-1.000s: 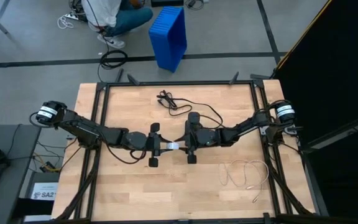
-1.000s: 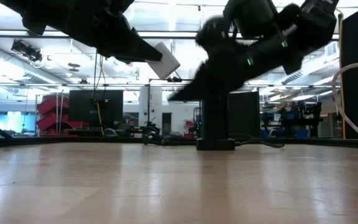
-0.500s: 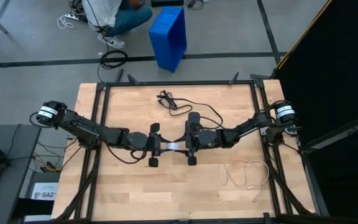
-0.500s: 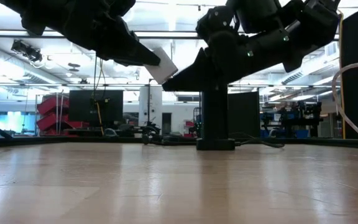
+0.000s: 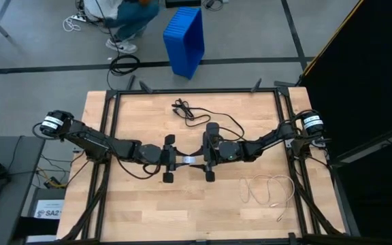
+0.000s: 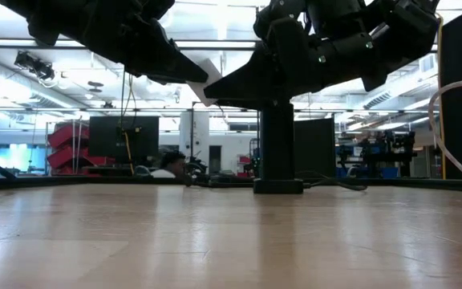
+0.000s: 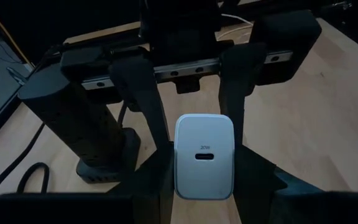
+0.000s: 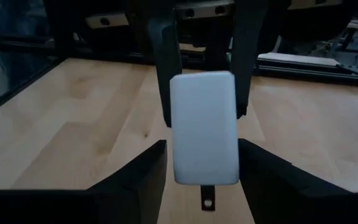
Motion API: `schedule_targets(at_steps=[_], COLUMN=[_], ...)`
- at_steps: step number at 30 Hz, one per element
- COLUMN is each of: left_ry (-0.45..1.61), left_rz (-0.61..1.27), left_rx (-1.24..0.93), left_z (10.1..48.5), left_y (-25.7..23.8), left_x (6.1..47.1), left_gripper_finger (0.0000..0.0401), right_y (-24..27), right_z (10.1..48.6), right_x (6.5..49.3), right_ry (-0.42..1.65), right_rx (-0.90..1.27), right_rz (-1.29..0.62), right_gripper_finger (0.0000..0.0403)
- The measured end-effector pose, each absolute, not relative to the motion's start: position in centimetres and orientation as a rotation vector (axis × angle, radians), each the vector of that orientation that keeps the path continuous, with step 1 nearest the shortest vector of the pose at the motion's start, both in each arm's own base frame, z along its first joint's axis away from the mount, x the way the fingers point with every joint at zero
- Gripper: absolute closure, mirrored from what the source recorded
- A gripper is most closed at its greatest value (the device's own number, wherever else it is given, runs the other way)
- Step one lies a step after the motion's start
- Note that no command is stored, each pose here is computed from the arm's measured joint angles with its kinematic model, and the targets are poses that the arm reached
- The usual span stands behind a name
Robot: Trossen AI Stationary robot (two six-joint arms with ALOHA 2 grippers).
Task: Insert USB
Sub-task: Insert the pink USB cable into the white charger adapter
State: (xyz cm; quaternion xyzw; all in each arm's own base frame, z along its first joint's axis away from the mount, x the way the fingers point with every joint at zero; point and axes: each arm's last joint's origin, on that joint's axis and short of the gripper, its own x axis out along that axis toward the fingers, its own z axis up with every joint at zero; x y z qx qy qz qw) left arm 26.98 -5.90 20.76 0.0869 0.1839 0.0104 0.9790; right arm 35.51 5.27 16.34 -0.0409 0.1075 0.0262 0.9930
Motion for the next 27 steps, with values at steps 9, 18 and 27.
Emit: schedule_targets(at_steps=[9, 18, 27], left_ry=[0.374, 0.326, 0.152], left_rz=[0.03, 0.031, 0.039], left_rx=[0.162, 0.201, 0.192], left_z=[20.7, 23.3, 23.0], left_y=[-5.9, -5.9, -5.6], left_x=[27.0, 25.0, 21.5], left_gripper_finger=[0.0298, 0.0213, 0.0205], right_y=[5.2, 5.8, 6.4], right_z=[16.4, 17.2, 18.6], right_x=[35.6, 35.7, 35.3], right_ry=[0.219, 0.156, 0.109], right_rx=[-0.123, -0.142, -0.161], right_rz=[0.046, 0.034, 0.042], right_gripper_finger=[0.0314, 0.0314, 0.0314])
